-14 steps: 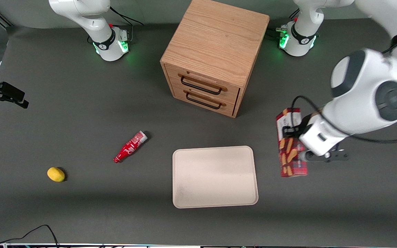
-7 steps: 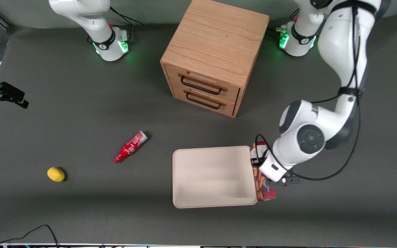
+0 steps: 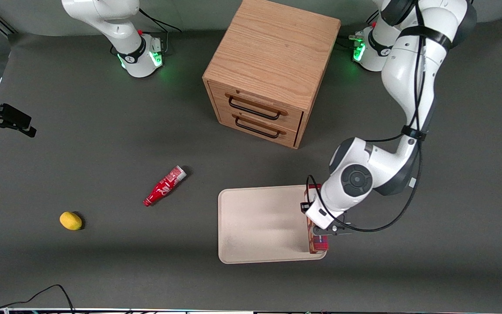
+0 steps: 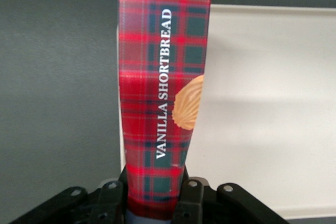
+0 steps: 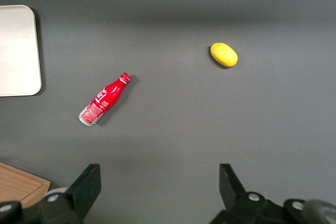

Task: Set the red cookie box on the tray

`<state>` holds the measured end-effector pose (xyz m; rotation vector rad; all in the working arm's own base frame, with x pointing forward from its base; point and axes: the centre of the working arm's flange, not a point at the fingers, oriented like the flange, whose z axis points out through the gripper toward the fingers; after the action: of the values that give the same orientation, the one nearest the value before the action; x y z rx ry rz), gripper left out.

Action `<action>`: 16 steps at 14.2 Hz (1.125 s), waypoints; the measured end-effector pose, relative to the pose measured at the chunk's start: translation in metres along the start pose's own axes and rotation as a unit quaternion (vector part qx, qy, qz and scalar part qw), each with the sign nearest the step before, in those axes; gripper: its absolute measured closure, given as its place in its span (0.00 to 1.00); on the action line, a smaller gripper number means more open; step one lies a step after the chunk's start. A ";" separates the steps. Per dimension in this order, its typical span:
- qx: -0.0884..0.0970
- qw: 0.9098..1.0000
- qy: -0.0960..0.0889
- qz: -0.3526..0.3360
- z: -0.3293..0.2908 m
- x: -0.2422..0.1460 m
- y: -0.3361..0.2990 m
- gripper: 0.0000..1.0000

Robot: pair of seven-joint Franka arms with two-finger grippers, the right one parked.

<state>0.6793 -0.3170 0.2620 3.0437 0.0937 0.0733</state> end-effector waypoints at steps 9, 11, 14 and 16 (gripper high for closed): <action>0.010 1.000 0.002 0.000 0.024 -0.010 0.002 0.37; 0.010 1.000 0.004 -0.002 0.022 -0.007 -0.001 0.16; 0.015 1.000 0.007 -0.007 -0.001 -0.001 -0.005 0.00; 0.027 1.000 0.010 -0.012 -0.047 0.005 -0.011 0.00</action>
<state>0.6814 -0.3011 0.3082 3.0946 0.1372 0.1019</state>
